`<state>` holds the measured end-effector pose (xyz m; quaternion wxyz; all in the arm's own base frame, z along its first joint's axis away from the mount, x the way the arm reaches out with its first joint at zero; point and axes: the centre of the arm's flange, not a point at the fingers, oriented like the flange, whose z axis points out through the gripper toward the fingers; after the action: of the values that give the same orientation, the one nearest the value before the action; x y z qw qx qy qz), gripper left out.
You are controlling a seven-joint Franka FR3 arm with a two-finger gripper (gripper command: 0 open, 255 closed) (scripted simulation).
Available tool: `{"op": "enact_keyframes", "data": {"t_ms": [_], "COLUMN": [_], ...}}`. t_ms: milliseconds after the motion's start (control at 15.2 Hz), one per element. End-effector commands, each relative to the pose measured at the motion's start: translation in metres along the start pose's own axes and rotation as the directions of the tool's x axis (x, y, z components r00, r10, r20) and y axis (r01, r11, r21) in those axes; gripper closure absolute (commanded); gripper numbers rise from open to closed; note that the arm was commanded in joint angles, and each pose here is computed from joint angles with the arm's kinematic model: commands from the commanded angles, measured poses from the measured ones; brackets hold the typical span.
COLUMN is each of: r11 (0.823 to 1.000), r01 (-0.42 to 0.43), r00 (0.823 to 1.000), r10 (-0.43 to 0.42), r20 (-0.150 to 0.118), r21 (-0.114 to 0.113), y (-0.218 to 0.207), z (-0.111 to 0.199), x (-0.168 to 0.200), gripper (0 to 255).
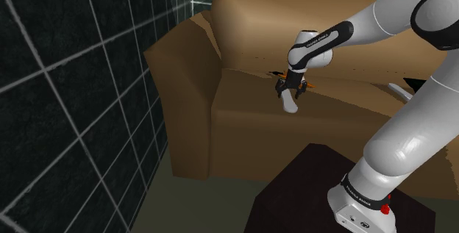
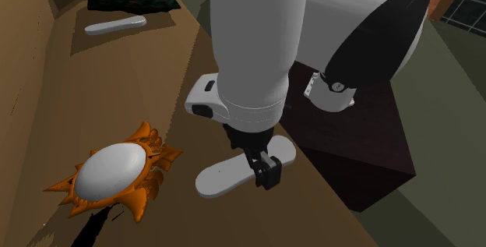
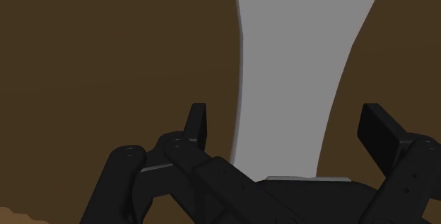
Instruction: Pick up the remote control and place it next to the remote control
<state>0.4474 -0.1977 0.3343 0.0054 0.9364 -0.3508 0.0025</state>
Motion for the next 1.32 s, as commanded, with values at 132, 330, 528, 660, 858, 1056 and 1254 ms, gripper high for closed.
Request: {"op": "enact_keyframes", "data": {"t_ms": [132, 330, 528, 660, 858, 1056, 1254], "r11": [1.000, 1.000, 1.000, 1.000, 1.000, 1.000, 1.000], "r01": [0.000, 0.000, 0.000, 0.000, 0.000, 0.000, 0.000], "r00": [1.000, 1.000, 1.000, 1.000, 1.000, 1.000, 1.000], "r10": [0.000, 0.000, 0.000, 0.000, 0.000, 0.000, 0.000], "r20": [0.000, 0.000, 0.000, 0.000, 0.000, 0.000, 0.000], "r21": [0.000, 0.000, 0.000, 0.000, 0.000, 0.000, 0.000], "y": [0.000, 0.000, 0.000, 0.000, 0.000, 0.000, 0.000], "z": [0.001, 0.001, 0.001, 0.001, 0.001, -0.010, -0.026], "x": [0.000, 0.000, 0.000, 0.000, 0.000, 0.000, 0.000], "gripper": [0, 255, 255, 255, 255, 255, 255]}}
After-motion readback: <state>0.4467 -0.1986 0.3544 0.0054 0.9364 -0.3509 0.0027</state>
